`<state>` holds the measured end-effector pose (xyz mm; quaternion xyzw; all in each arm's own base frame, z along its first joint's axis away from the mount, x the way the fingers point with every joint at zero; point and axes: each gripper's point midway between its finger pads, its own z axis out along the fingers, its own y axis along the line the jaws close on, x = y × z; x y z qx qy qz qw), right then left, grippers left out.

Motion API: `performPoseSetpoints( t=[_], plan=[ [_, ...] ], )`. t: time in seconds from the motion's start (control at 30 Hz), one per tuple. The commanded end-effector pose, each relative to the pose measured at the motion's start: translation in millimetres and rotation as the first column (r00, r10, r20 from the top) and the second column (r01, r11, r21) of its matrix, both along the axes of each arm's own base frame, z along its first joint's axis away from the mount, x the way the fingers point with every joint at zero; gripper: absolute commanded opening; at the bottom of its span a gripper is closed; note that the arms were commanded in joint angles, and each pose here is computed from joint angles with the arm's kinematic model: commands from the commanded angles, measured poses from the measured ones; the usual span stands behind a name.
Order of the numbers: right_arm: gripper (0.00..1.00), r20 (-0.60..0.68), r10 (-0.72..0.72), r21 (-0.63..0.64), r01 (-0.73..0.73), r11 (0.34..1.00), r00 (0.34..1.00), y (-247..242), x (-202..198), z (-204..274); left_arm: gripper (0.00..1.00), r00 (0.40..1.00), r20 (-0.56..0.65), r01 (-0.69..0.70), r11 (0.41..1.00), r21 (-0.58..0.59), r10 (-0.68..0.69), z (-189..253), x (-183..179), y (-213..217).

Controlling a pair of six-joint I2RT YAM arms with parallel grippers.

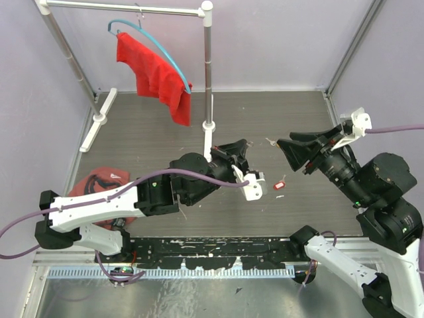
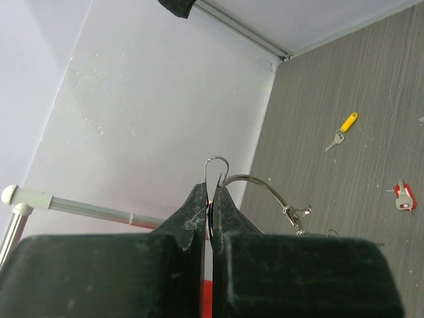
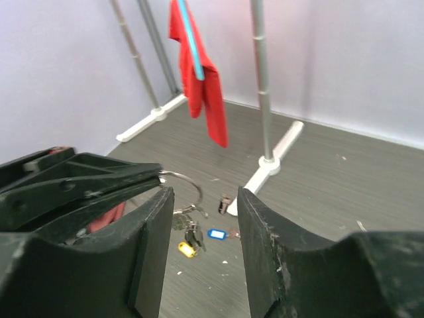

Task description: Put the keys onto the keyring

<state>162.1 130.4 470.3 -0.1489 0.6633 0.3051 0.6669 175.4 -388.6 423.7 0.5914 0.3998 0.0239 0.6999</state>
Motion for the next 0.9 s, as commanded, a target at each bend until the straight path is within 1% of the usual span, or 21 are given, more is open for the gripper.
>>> performPoseSetpoints(
  t=[0.0, 0.07, 0.13, 0.2, 0.33, 0.43, 0.5, 0.53, 0.6, 0.77, 0.87],
  plan=[
    [0.49, -0.089, -0.163, -0.007, 0.163, 0.987, 0.983, -14, 30, -19, 0.0, 0.998, 0.03, -0.051, 0.996, -0.074, 0.053, 31, 6, 9],
    [0.49, -0.147, -0.216, -0.015, 0.217, 0.976, 0.965, -18, 38, -31, 0.0, 0.996, 0.017, -0.083, 0.994, -0.072, 0.084, 29, 12, 11],
    [0.49, -0.221, -0.262, -0.038, 0.26, 0.965, 0.939, -21, 46, -49, 0.0, 0.993, -0.027, -0.113, 0.991, -0.074, 0.111, 27, 20, 16],
    [0.49, -0.29, -0.293, -0.093, 0.278, 0.956, 0.911, -19, 54, -71, 0.0, 0.989, -0.077, -0.132, 0.988, -0.081, 0.126, 23, 29, 23],
    [0.5, -0.416, -0.29, -0.186, 0.232, 0.955, 0.862, 0, 71, -117, 0.0, 0.973, -0.161, -0.188, 0.975, -0.118, 0.168, 18, 46, 41],
    [0.5, -0.504, -0.291, -0.243, 0.19, 0.951, 0.813, 12, 79, -154, 0.0, 0.957, -0.2, -0.242, 0.959, -0.147, 0.211, 15, 57, 59],
    [0.5, -0.548, -0.313, -0.281, 0.182, 0.942, 0.776, 14, 84, -178, 0.0, 0.942, -0.227, -0.285, 0.945, -0.161, 0.246, 10, 67, 70],
    [0.5, -0.567, -0.325, -0.295, 0.181, 0.938, 0.757, 13, 87, -189, 0.0, 0.936, -0.241, -0.306, 0.933, -0.19, 0.258, 16, 68, 85],
    [0.49, -0.604, -0.345, -0.321, 0.177, 0.93, 0.719, 10, 92, -210, 0.0, 0.917, -0.277, -0.346, 0.917, -0.197, 0.287, 11, 76, 101],
    [0.47, -0.713, -0.344, -0.32, 0.154, 0.935, 0.611, -1, 103, -268, 0.0, 0.872, -0.358, -0.422, 0.883, -0.207, 0.333, -4, 89, 134],
    [0.45, -0.741, -0.35, -0.329, 0.143, 0.933, 0.573, -1, 111, -296, 0.0, 0.851, -0.399, -0.446, 0.871, -0.205, 0.342, -17, 92, 146]
  ],
)
